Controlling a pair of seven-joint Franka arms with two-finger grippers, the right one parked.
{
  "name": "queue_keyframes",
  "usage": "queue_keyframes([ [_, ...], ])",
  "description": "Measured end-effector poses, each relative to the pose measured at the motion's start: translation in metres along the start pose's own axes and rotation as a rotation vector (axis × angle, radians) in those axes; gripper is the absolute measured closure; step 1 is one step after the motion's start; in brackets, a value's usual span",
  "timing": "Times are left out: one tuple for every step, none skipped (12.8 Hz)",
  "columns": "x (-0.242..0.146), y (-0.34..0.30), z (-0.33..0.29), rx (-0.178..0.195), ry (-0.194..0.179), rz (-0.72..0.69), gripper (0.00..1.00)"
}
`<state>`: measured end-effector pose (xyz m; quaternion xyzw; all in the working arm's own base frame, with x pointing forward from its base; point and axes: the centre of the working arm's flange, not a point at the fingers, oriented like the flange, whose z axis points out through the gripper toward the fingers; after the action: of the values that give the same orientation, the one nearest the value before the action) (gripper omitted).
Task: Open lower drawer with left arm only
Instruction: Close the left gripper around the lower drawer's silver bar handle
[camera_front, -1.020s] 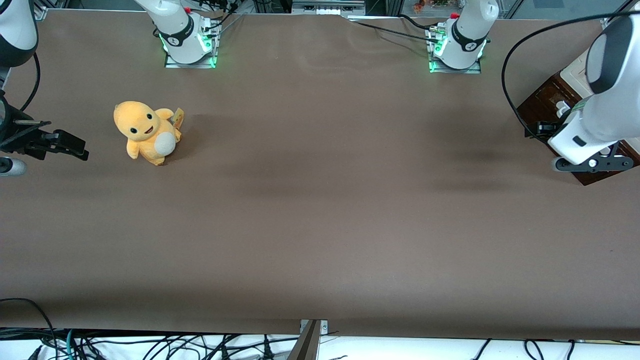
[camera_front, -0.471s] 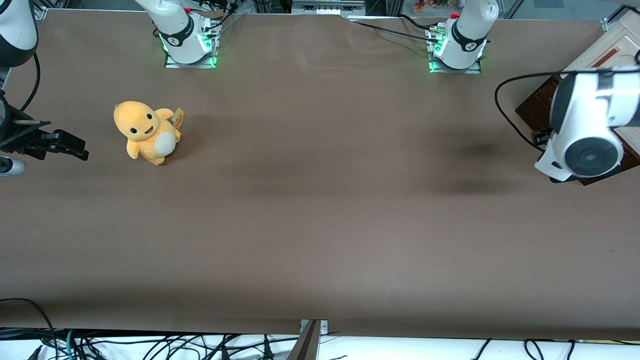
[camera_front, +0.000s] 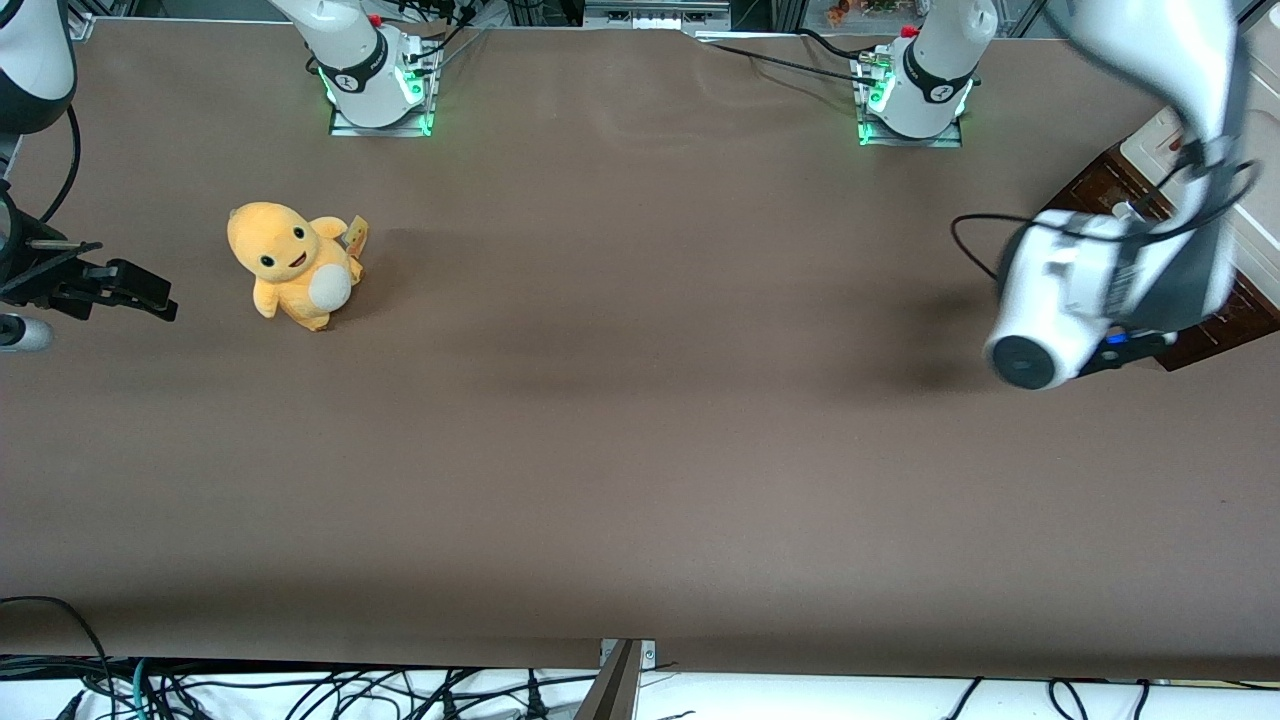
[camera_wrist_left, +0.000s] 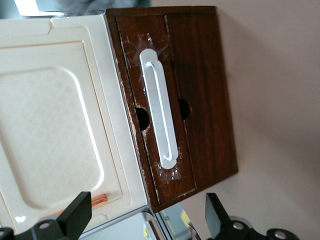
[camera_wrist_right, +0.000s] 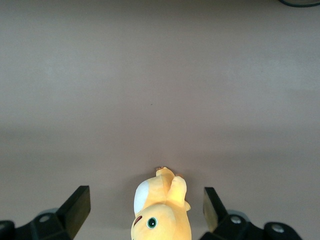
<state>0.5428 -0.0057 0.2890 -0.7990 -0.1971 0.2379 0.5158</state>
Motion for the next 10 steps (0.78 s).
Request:
queue_keyframes([
  [-0.008,0.025,0.009,0.067,0.023,-0.042,0.00],
  [-0.013,0.044,0.019,0.131,0.052,-0.067,0.00],
  [-0.013,0.057,0.032,0.192,0.082,-0.076,0.00],
  [-0.011,0.063,0.045,0.241,0.103,-0.076,0.00],
  [-0.006,0.065,0.059,0.272,0.111,-0.070,0.00],
  [0.000,0.065,0.074,0.282,0.111,-0.064,0.00],
  [0.008,0.064,0.089,0.282,0.109,-0.060,0.00],
  [0.016,0.061,0.105,0.289,0.106,-0.058,0.03],
  [0.024,0.057,0.120,0.293,0.096,-0.061,0.03],
  [0.030,0.053,0.133,0.285,0.079,-0.063,0.05],
])
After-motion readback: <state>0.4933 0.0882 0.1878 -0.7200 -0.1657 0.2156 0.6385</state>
